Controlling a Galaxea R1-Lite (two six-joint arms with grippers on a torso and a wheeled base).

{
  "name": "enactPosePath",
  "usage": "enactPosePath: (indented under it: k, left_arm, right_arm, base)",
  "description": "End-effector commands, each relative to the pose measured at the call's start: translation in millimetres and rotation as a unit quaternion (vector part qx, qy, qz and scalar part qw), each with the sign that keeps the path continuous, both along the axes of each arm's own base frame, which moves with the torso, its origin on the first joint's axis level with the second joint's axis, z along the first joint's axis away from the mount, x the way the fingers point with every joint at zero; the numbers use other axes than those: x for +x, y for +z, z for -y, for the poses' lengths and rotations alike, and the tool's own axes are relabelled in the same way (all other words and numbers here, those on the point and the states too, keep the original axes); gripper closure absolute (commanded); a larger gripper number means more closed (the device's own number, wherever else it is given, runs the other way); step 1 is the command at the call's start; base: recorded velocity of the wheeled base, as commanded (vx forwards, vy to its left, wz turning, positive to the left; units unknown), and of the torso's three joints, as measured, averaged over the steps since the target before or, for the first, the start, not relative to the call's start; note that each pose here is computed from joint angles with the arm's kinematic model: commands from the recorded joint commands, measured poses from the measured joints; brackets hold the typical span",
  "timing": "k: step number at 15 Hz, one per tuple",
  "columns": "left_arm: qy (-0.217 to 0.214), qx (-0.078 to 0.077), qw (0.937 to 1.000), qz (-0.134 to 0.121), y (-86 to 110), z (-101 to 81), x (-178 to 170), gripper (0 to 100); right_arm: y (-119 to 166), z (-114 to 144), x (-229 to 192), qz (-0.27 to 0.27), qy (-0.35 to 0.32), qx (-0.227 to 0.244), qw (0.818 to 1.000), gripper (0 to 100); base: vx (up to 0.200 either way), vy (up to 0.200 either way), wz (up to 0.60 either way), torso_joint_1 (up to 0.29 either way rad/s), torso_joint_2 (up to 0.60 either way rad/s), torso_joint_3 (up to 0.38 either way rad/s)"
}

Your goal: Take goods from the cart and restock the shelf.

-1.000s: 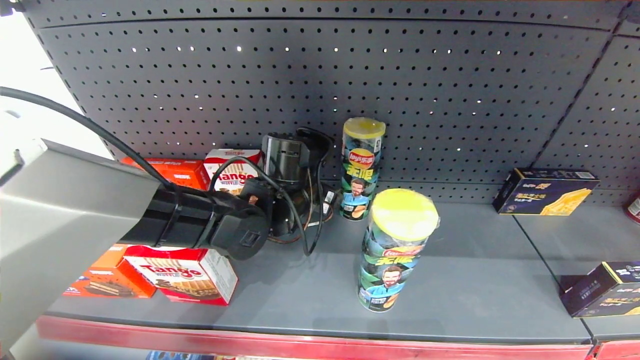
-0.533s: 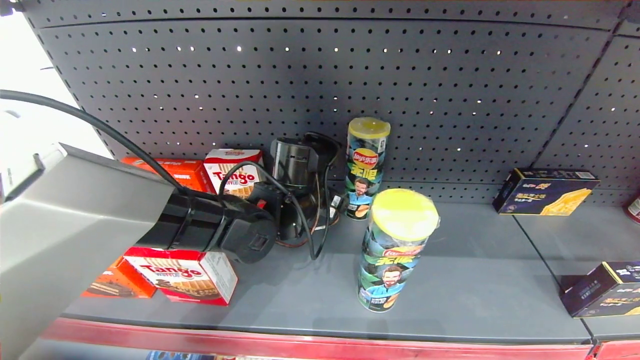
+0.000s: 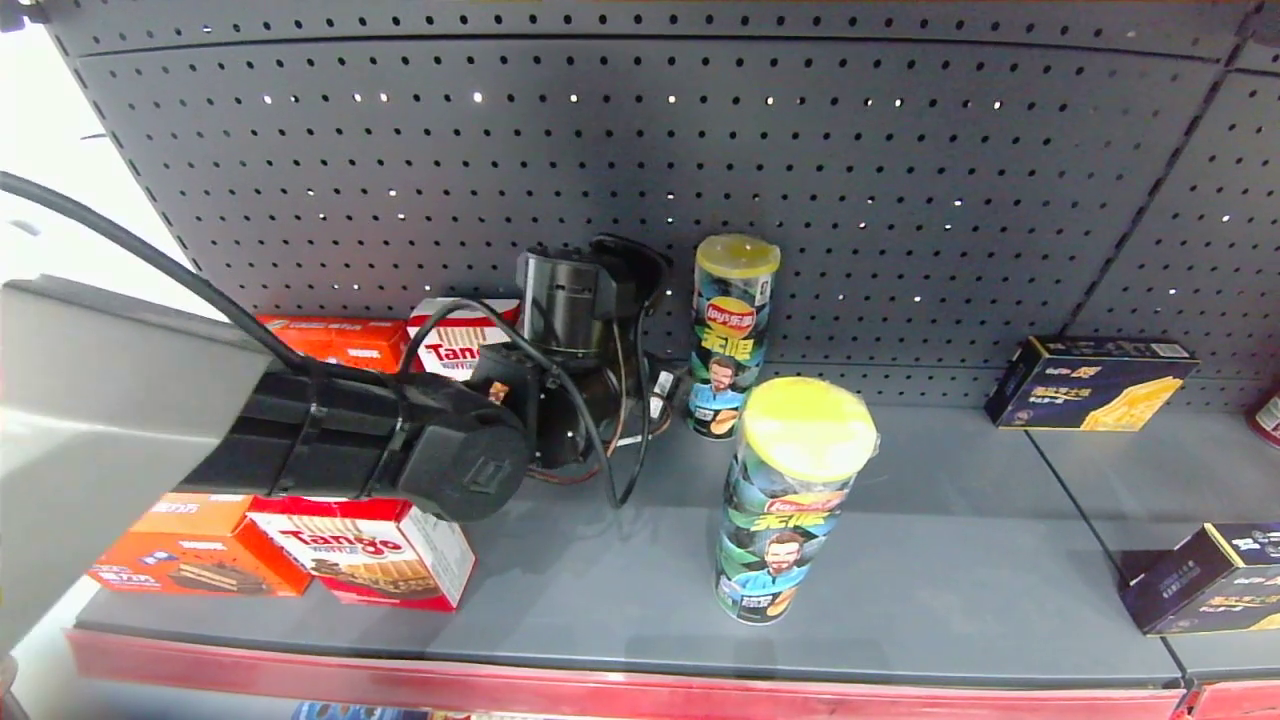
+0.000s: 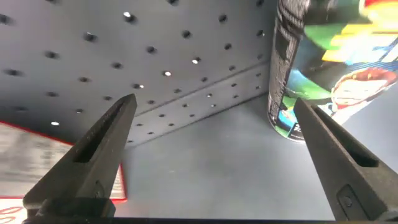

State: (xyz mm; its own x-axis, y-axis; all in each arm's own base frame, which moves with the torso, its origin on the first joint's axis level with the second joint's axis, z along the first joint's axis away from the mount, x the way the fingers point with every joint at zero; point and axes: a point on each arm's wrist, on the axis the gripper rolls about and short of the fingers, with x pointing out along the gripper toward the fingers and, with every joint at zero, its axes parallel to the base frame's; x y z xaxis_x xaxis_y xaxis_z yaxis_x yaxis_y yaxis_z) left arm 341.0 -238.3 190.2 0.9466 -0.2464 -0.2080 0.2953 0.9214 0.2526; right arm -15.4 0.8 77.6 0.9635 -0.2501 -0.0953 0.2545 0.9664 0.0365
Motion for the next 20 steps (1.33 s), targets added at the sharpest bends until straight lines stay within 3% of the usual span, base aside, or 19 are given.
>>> enactPosePath:
  k: [1, 4, 6, 10, 13, 14, 16, 18, 20]
  left_arm:
    - [0.001, -0.019, 0.9993, 0.031, 33.6, -14.2, -18.4, 0]
    - [0.005, -0.047, 0.9965, 0.070, 72.6, -32.9, -50.0, 0]
    - [0.002, -0.062, 0.9946, 0.083, 88.6, -42.0, -84.2, 0]
    - [-0.026, -0.067, 0.9930, 0.095, 92.6, -92.3, -158.0, 0]
    - [-0.073, -0.101, 0.9848, 0.122, 100.1, -118.1, -214.2, 0]
    - [-0.068, -0.108, 0.9831, 0.131, 94.3, -140.6, -232.8, 0]
    - [-0.040, -0.111, 0.9820, 0.148, 62.0, -184.9, -265.8, 0]
    - [0.004, -0.102, 0.9819, 0.160, 27.3, -212.2, -283.9, 0]
    - [0.042, -0.088, 0.9783, 0.183, 4.5, -229.9, -302.3, 0]
  right_arm:
    - [0.1, 0.0, 0.1, 0.000, 0.000, 0.000, 1.000, 0]
    - [0.1, 0.0, 0.1, 0.000, 0.000, 0.000, 1.000, 0]
    - [-0.1, 0.0, 0.1, -0.001, 0.000, 0.000, 1.000, 0]
    - [0.1, 0.0, 0.1, 0.000, 0.000, 0.000, 1.000, 0]
    - [0.1, 0.0, 0.1, 0.000, 0.000, 0.000, 1.000, 0]
    - [0.1, 0.0, 0.1, 0.000, 0.000, 0.000, 1.000, 0]
    - [0.1, 0.0, 0.1, 0.000, 0.000, 0.000, 1.000, 0]
    - [-0.1, 0.0, 0.1, -0.001, 0.000, 0.000, 1.000, 0]
    - [0.1, 0.0, 0.1, 0.000, 0.000, 0.000, 1.000, 0]
  base:
    - [0.000, 0.000, 0.00, 0.000, 0.00, 0.000]
    - [0.000, 0.000, 0.00, 0.000, 0.00, 0.000]
    - [0.000, 0.000, 0.00, 0.000, 0.00, 0.000]
    - [0.000, 0.000, 0.00, 0.000, 0.00, 0.000]
    - [0.000, 0.000, 0.00, 0.000, 0.00, 0.000]
    - [0.000, 0.000, 0.00, 0.000, 0.00, 0.000]
    - [0.000, 0.000, 0.00, 0.000, 0.00, 0.000]
    - [0.000, 0.000, 0.00, 0.000, 0.00, 0.000]
    - [0.000, 0.000, 0.00, 0.000, 0.00, 0.000]
